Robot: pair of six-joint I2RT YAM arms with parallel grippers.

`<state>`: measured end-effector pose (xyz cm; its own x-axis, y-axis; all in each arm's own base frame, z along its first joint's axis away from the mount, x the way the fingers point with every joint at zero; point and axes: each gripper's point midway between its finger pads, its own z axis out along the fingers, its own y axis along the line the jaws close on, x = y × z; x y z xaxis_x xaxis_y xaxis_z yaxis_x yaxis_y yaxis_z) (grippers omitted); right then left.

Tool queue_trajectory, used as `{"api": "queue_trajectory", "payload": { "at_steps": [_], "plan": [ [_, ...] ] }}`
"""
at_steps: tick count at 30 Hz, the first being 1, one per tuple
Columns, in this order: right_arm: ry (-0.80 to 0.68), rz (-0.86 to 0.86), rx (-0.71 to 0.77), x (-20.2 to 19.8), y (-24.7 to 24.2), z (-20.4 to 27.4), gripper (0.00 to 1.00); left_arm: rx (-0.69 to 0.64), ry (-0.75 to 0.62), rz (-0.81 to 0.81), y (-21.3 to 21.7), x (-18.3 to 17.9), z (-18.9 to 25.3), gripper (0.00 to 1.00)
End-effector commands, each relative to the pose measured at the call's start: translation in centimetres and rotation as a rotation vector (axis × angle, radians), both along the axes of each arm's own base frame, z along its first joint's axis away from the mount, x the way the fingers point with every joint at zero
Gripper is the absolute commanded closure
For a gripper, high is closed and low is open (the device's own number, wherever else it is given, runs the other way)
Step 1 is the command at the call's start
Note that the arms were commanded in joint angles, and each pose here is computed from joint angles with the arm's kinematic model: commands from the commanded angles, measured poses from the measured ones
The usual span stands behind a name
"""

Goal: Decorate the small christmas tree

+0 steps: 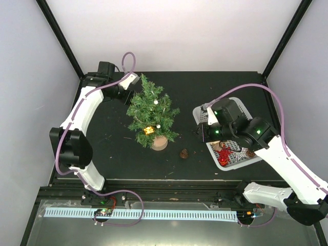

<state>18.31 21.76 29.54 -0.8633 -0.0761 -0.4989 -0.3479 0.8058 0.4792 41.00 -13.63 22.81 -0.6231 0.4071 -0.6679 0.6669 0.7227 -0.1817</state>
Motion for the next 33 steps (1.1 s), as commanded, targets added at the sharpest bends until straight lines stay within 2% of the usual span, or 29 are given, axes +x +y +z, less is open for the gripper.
{"api": "queue_trajectory", "payload": {
  "at_steps": [1,6,10,11,14,17,24,33],
  "plan": [
    [0.007,0.007,0.055,-0.5,0.8,0.2,0.84,-0.015,-0.065,-0.023,-0.2,1.3,2.1,0.37],
    [0.082,-0.008,-0.001,-1.3,1.2,-3.4,0.82,0.021,-0.088,0.019,0.9,1.8,2.9,0.37],
    [0.161,-0.022,-0.059,-1.6,1.3,-7.4,0.77,0.043,-0.112,0.100,3.3,2.1,4.2,0.37],
    [0.168,-0.022,-0.064,-1.5,1.5,-8.1,0.75,0.045,-0.113,0.121,4.0,2.0,4.5,0.37],
    [0.203,-0.032,-0.113,-1.0,1.7,-10.7,0.61,0.036,-0.101,0.172,6.0,1.2,5.4,0.36],
    [0.242,-0.059,-0.194,-0.3,1.7,-13.2,0.58,0.027,-0.065,0.188,7.1,-0.8,5.7,0.37],
    [0.277,-0.141,-0.293,1.7,1.6,-17.3,0.41,-0.005,-0.045,0.116,5.9,-8.0,5.2,0.36],
    [0.319,-0.153,-0.344,3.1,2.8,-21.0,0.38,0.000,-0.040,0.141,6.0,-11.9,4.8,0.36]
  ]
}}
